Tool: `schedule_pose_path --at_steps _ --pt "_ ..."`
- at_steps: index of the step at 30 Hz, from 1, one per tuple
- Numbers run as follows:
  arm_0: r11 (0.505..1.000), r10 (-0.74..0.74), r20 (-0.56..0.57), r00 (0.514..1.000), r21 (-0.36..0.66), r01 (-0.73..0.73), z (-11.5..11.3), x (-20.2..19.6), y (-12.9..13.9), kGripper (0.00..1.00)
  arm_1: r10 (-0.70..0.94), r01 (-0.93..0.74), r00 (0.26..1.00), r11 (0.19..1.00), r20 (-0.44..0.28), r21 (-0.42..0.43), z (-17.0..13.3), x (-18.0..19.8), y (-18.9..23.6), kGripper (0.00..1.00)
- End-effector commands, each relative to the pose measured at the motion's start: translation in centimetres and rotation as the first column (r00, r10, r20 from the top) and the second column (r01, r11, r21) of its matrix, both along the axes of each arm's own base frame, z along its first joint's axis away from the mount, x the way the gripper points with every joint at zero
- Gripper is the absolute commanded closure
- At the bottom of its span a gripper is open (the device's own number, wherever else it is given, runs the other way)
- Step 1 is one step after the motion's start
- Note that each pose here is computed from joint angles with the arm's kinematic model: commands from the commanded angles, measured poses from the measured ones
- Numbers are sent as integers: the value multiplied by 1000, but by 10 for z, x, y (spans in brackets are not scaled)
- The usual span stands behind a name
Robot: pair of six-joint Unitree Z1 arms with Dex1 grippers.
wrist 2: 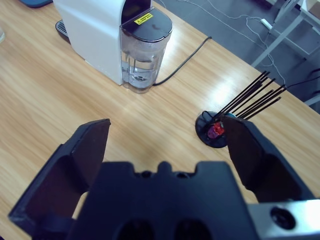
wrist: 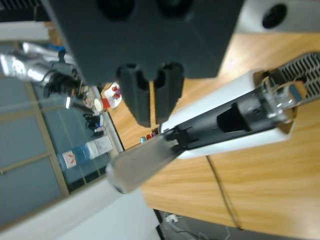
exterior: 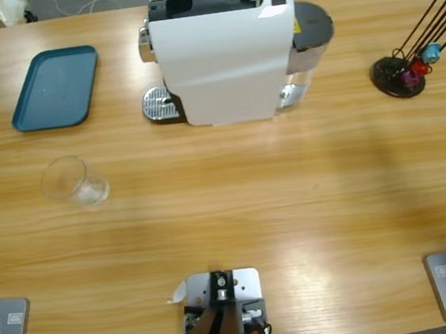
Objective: Pour coffee
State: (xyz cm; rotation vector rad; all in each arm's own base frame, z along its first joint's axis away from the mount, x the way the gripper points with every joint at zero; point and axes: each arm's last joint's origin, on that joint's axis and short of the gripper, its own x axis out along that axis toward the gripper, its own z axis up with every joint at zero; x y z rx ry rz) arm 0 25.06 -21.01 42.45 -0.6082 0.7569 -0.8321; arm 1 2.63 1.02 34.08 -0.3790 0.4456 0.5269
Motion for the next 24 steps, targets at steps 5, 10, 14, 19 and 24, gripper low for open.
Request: schedule_pose_path --at_steps 5,10,14,19,24 --pt "822 -284 419 863 569 -5 -44 -81 38 13 -404 399 907 915 -120 -68 6 75 24 35" --pt "696 -387 339 858 718 31 -75 -123 82 13 -531 524 824 847 -200 -89 -46 110 21 115" --pt "690 -393 320 862 723 46 -84 -136 93 13 -555 554 807 830 -201 -68 -61 118 20 191" --pt "686 -388 301 871 726 55 -87 -131 89 13 -577 587 783 809 -233 -33 -82 138 14 308" --pt "696 -376 325 868 717 33 -82 -129 87 13 -553 571 793 821 -258 -5 -103 158 16 365"
